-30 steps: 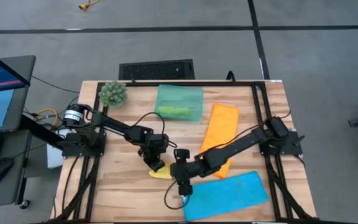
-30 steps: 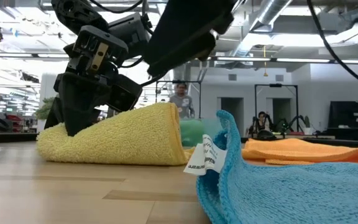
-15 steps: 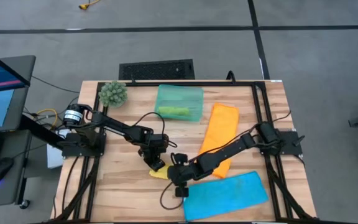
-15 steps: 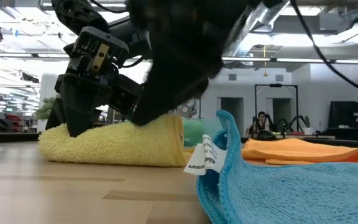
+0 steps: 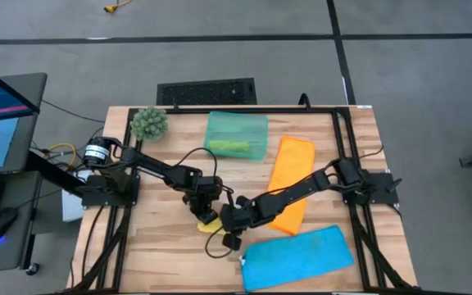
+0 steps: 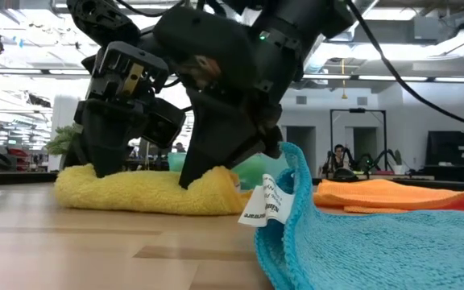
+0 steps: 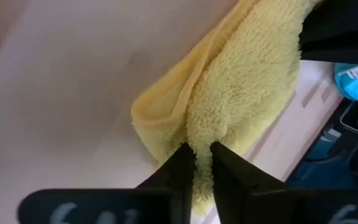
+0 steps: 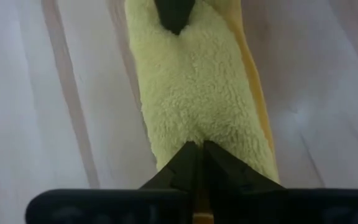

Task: Roll microfiber towels into tight, uniform cylinder then place into a basket
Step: Roll the yellow towel

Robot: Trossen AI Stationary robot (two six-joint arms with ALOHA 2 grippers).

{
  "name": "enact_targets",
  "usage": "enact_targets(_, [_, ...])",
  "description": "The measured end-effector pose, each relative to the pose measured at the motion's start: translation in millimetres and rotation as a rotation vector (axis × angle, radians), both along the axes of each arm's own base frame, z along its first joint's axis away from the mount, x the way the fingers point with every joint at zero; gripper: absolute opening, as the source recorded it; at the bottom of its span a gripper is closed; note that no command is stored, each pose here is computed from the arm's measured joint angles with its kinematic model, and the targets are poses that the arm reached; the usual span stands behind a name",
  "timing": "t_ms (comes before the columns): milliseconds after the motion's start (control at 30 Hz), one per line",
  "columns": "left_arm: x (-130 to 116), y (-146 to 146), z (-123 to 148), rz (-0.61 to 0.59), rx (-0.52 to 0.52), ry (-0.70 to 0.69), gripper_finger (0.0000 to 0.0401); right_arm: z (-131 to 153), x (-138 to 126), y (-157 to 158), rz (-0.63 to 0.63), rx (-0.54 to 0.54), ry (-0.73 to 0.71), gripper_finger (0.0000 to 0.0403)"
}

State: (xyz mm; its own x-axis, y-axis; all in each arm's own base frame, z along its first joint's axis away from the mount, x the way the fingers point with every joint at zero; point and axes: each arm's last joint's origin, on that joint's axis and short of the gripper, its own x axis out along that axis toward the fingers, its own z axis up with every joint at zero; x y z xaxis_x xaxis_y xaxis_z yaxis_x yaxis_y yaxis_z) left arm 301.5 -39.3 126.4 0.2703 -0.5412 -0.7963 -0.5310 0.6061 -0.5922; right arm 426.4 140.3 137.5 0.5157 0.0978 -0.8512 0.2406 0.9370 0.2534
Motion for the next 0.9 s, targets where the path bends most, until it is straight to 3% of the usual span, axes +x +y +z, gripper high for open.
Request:
enact_targets(167, [0,5,0,-0.004,0.004,-0.010,0.0087,0,1,-5,-0.037,0.060,0.018,0.0050])
enact_targets(333, [1,19,2,-0.044,-0.092,-0.040,0.0135,0,1,-4,-0.065,0.098,0.030,0.0049])
enact_targets(433, [-1,27,4,-0.065,-0.097,-0.065,0.0151,-1,0,-4,-0.074,0.113,0.042,0.0049])
enact_targets(700, [-16,35,36,-0.193,0.144,-0.207,0.0157,-2,-1,-4,-0.075,0.106,0.063,0.0049])
enact_targets(900, [-33,23,73,-0.300,0.319,-0.358,0.0158,-2,-1,-6,-0.079,0.108,0.064,0.0049])
